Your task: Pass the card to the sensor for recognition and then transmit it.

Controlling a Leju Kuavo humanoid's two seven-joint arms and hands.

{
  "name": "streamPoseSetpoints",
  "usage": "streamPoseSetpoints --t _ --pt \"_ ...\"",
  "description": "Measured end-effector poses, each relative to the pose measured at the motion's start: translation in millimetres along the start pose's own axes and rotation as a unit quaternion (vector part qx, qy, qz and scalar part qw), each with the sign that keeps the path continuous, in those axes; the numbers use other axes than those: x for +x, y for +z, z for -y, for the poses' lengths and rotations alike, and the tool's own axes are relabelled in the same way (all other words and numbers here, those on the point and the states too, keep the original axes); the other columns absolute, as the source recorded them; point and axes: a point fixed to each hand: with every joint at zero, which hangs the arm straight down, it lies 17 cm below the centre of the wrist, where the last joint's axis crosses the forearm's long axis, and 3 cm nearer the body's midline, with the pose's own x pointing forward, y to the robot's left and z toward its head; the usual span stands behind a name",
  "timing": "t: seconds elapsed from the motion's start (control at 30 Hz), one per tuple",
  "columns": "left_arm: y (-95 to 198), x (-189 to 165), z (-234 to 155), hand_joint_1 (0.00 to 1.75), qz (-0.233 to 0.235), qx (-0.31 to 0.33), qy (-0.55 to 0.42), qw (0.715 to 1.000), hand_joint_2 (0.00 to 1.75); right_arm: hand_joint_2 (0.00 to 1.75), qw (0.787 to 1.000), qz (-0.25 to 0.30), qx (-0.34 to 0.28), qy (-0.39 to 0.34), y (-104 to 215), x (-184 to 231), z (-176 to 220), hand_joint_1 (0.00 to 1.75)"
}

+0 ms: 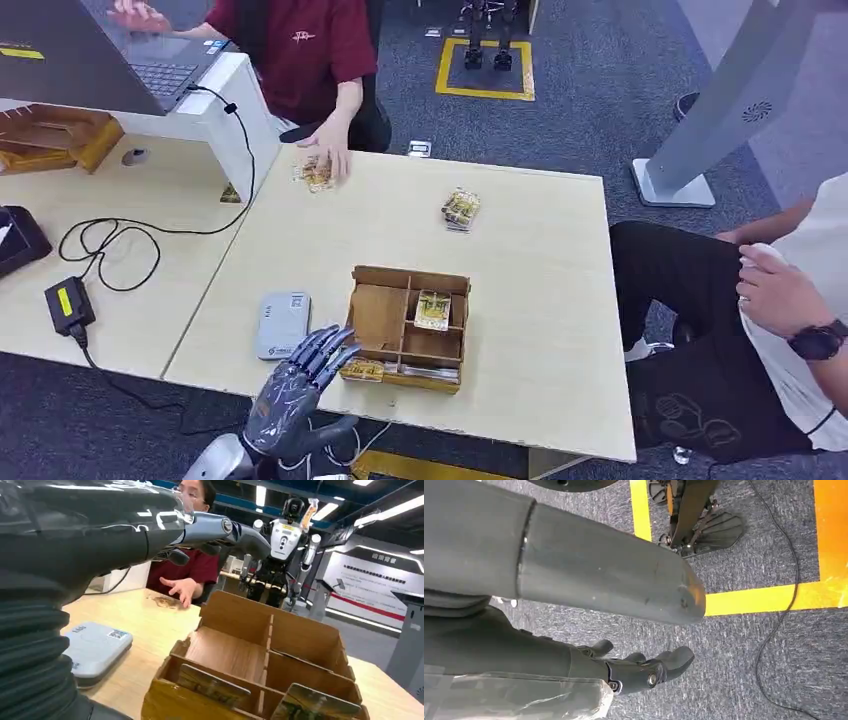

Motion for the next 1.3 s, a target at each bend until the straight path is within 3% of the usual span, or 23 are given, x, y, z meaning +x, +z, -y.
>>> streamPoseSetpoints --t 0.97,1.0,1.03,1.17,1.2,1.3 --pt "-22.6 -23.5 32.3 0.0 -0.051 0.006 -0.027 0.998 1.75 0.0 1.0 0.009 0.002 0.017 -0.4 5.5 -0.8 0.0" --pt "-21.8 -25.6 36.1 1.68 -0.054 0.003 -0.028 0.998 1.75 0.0 1.0 0.01 0.001 0.017 -0.5 5.9 -0.7 0.0" --pt "-21.4 -26.1 37.5 1.75 -0.057 0.003 -0.025 0.998 1.75 0.0 1.0 0.009 0.001 0.018 -0.5 5.6 -0.7 0.0" --pt "-19.8 -29.1 41.5 1.75 -0.067 0.0 -0.006 0.998 1.75 0.0 1.0 0.008 0.001 0.019 -0.5 5.3 -0.6 0.0" --pt "-19.6 -29.5 42.5 1.62 -0.069 -0.001 -0.001 0.998 1.75 0.0 1.0 0.008 0.001 0.019 -0.4 5.2 -0.8 0.0" --pt "-19.1 -30.6 43.4 1.64 -0.071 -0.002 0.005 0.997 1.75 0.0 1.0 0.008 0.001 0.019 -0.4 5.4 -0.9 0.0"
